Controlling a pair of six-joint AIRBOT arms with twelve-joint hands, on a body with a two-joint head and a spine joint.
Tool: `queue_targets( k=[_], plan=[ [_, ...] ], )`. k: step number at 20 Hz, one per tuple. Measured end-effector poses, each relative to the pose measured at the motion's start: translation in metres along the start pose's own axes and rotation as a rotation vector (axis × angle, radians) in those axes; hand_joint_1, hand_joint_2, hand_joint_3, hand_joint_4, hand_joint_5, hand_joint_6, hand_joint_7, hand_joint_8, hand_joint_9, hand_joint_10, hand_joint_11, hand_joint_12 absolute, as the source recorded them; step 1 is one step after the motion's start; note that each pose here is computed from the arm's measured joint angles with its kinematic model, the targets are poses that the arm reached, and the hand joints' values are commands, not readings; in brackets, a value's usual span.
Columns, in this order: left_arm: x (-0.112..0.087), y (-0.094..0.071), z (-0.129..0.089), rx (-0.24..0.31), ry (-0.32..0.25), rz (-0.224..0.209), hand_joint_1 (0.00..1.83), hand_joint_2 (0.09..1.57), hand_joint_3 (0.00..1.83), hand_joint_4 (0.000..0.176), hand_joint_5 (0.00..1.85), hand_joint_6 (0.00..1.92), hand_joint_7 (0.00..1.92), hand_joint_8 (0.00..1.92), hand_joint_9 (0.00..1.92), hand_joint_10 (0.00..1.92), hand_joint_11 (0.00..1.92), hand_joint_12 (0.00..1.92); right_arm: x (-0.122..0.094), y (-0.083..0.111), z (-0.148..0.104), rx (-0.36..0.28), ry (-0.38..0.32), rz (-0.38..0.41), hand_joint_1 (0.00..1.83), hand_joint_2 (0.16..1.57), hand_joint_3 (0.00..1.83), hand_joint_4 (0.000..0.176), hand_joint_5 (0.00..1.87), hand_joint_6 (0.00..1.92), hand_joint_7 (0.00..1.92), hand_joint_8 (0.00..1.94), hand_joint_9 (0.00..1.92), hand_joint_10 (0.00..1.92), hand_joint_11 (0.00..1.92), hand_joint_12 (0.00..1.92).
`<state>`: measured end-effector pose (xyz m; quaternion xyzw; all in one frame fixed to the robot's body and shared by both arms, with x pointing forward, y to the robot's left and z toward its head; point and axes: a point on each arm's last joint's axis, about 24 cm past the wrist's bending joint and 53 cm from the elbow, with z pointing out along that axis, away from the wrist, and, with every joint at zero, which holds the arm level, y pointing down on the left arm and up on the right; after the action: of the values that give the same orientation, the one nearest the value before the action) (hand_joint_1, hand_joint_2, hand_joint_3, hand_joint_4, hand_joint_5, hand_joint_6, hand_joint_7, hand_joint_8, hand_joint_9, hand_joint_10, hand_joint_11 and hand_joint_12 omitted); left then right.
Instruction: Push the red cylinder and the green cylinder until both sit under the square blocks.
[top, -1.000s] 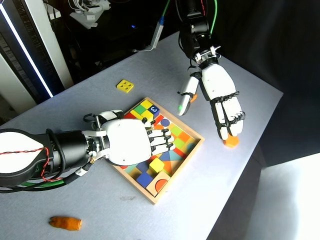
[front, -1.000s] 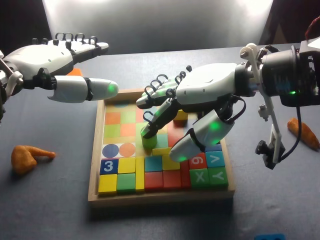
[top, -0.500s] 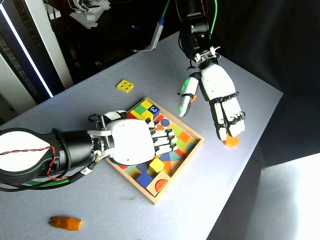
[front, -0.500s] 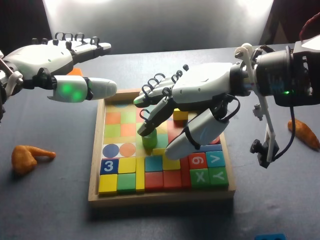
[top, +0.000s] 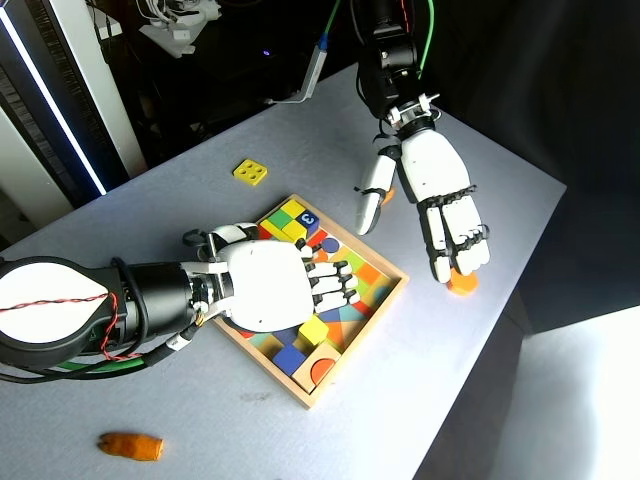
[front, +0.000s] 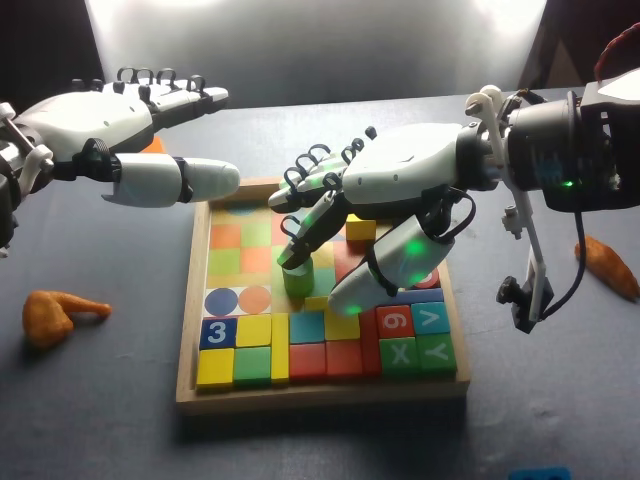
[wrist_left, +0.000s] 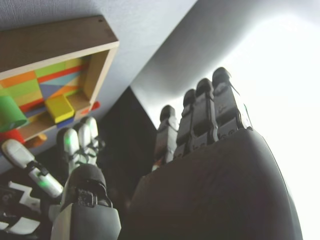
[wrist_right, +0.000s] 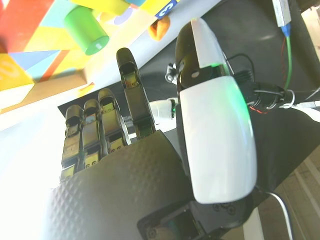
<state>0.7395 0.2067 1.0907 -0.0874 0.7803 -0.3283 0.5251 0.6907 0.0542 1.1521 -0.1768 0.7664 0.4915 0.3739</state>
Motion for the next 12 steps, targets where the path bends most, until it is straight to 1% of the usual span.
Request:
queue_targets(
  k=[1,2,3,4,5,6,7,8,9,10,11,12],
  plan=[
    [0.0001,0.0002,0.0001,-0.001,0.000,0.000,0.04,1.07,0.00,0.154,0.05,0.00,0.00,0.00,0.00,0.00,0.00,0.00,-0.0001,-0.0001,0.0004,0.000,0.000,0.000,0.31,1.08,0.00,0.165,0.57,0.00,0.08,0.00,0.00,0.00,0.00,0.24],
    [0.0002,0.0000,0.0001,0.000,0.000,-0.001,0.04,1.06,0.00,0.150,0.05,0.00,0.00,0.00,0.00,0.00,0.00,0.00,-0.0004,-0.0008,0.0009,0.002,-0.001,-0.001,0.30,1.08,0.00,0.168,0.56,0.00,0.08,0.00,0.00,0.00,0.00,0.25],
    [0.0001,0.0001,0.0001,0.000,0.000,0.000,0.02,1.07,0.00,0.144,0.05,0.00,0.00,0.00,0.00,0.00,0.00,0.00,-0.0006,-0.0010,0.0018,0.004,-0.002,0.000,0.31,1.08,0.00,0.158,0.56,0.00,0.08,0.00,0.00,0.00,0.00,0.25],
    [0.0003,0.0001,0.0001,-0.001,0.001,-0.001,0.02,1.07,0.00,0.144,0.05,0.00,0.00,0.00,0.00,0.00,0.00,0.00,-0.0004,-0.0009,0.0022,0.004,-0.002,0.000,0.31,1.08,0.00,0.158,0.56,0.00,0.08,0.00,0.00,0.00,0.00,0.25],
    [0.0003,0.0001,0.0001,-0.001,0.001,-0.001,0.00,1.09,0.01,0.146,0.04,0.00,0.00,0.00,0.00,0.00,0.00,0.00,0.0004,-0.0004,0.0029,0.002,-0.001,0.000,0.33,1.08,0.00,0.158,0.57,0.00,0.08,0.00,0.00,0.00,0.00,0.29],
    [0.0003,0.0001,0.0001,0.000,0.001,-0.001,0.00,1.08,0.00,0.156,0.03,0.00,0.00,0.00,0.00,0.00,0.00,0.00,0.0023,-0.0015,0.0030,0.003,0.002,0.003,0.32,1.08,0.00,0.169,0.56,0.00,0.07,0.00,0.00,0.00,0.00,0.24],
    [0.0001,0.0002,0.0001,-0.001,0.000,-0.001,0.11,1.08,0.00,0.144,0.05,0.01,0.00,0.00,0.00,0.00,0.00,0.00,0.0029,-0.0022,0.0028,0.004,0.003,0.006,0.32,1.08,0.00,0.162,0.56,0.00,0.07,0.00,0.00,0.00,0.00,0.21],
    [0.0001,0.0002,0.0001,-0.001,0.000,0.000,0.07,1.08,0.00,0.144,0.05,0.01,0.00,0.00,0.00,0.00,0.00,0.00,0.0026,-0.0034,0.0027,0.008,0.002,0.002,0.31,1.08,0.00,0.162,0.56,0.00,0.08,0.00,0.00,0.00,0.00,0.23],
    [0.0003,0.0001,0.0002,-0.001,0.001,-0.001,0.04,1.08,0.00,0.156,0.05,0.00,0.00,0.00,0.00,0.00,0.00,0.00,0.0019,-0.0045,0.0023,0.011,0.001,0.001,0.31,1.08,0.00,0.163,0.56,0.00,0.08,0.00,0.00,0.00,0.00,0.24],
    [0.0005,0.0000,0.0002,0.000,0.001,0.000,0.01,1.07,0.00,0.170,0.04,0.00,0.00,0.00,0.00,0.00,0.00,0.00,0.0012,-0.0049,0.0023,0.012,-0.002,0.003,0.31,1.09,0.00,0.171,0.55,0.00,0.07,0.00,0.00,0.00,0.00,0.20],
    [0.0003,0.0001,0.0002,-0.001,0.001,-0.001,0.02,1.08,0.00,0.156,0.05,0.00,0.00,0.00,0.00,0.00,0.00,0.00,0.0010,-0.0049,0.0024,0.013,-0.003,0.004,0.30,1.09,0.00,0.175,0.54,0.00,0.06,0.00,0.00,0.00,0.00,0.15],
    [0.0003,0.0001,0.0002,-0.001,0.001,0.000,0.00,1.09,0.00,0.158,0.05,0.00,0.00,0.00,0.00,0.00,0.00,0.00,0.0017,-0.0045,0.0032,0.012,-0.002,0.003,0.31,1.08,0.00,0.175,0.55,0.01,0.07,0.00,0.00,0.00,0.00,0.13]
  ],
)
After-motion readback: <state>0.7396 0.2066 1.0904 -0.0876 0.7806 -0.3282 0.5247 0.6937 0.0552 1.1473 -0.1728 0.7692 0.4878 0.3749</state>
